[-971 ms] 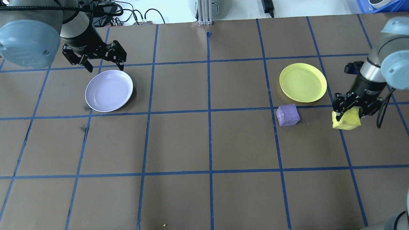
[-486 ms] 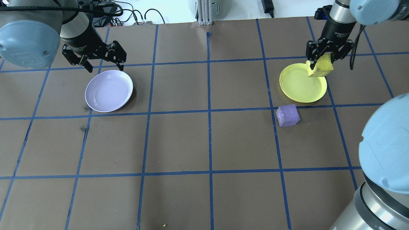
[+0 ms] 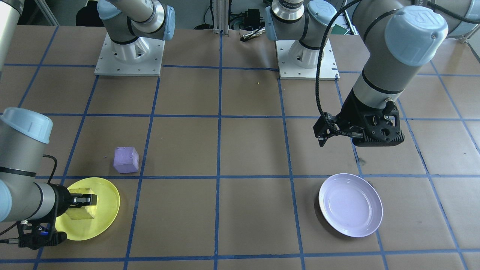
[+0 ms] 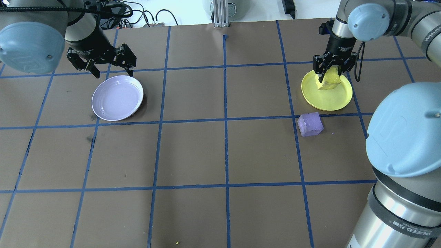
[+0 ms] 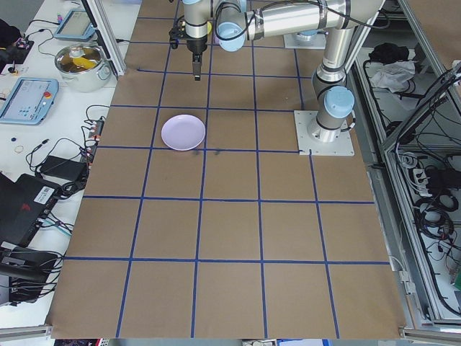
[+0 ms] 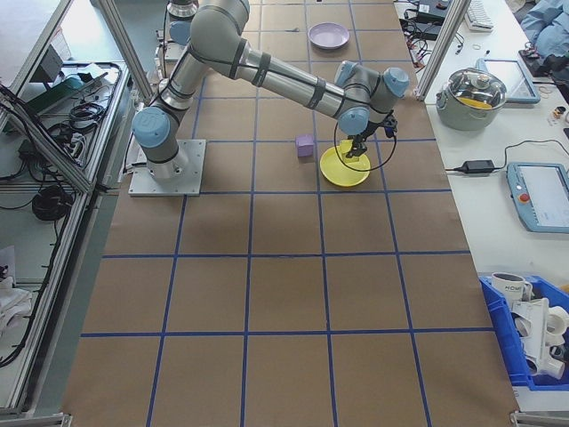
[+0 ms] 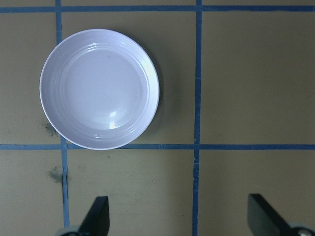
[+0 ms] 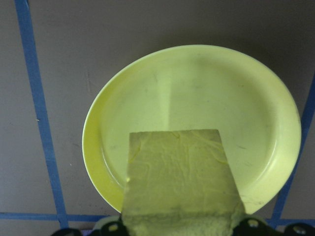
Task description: Sort blocks by color into plates
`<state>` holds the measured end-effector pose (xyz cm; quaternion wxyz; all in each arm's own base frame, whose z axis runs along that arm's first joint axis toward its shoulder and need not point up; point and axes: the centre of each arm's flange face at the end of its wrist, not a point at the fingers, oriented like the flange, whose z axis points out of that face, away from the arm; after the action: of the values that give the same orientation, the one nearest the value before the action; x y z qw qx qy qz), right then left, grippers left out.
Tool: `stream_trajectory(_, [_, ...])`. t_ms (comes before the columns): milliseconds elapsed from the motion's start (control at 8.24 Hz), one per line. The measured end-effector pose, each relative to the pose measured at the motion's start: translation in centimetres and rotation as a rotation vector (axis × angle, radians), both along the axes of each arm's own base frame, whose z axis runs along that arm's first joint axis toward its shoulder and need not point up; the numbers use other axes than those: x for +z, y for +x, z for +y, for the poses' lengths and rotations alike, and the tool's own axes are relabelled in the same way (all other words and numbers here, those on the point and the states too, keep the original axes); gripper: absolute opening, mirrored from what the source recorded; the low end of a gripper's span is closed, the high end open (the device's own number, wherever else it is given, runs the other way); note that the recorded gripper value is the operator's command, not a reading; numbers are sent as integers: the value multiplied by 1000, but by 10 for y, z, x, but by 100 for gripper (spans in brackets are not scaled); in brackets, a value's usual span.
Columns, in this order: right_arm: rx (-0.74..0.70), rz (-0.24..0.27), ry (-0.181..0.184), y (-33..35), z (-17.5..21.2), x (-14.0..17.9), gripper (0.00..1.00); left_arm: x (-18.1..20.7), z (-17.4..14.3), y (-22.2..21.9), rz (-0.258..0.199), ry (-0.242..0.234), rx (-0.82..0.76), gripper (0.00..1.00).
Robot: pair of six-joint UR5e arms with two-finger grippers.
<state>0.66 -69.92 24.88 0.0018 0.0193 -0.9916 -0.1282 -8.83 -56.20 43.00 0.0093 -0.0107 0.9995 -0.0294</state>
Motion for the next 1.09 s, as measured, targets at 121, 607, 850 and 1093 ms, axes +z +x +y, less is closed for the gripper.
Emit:
stream_trajectory(121, [0,-2,20,0,2,-14,54,0,0,0,0,0,0,100])
stream_trajectory(607, [12,27,47,-2,5,-29,100,0,0,0,0,0,0,100])
stream_trajectory(850, [33,58,10,7,9,5,100,0,0,0,0,1,0,100])
stream_trajectory(1093, [39,68,45,48,30,29,100,0,0,0,0,0,0,100])
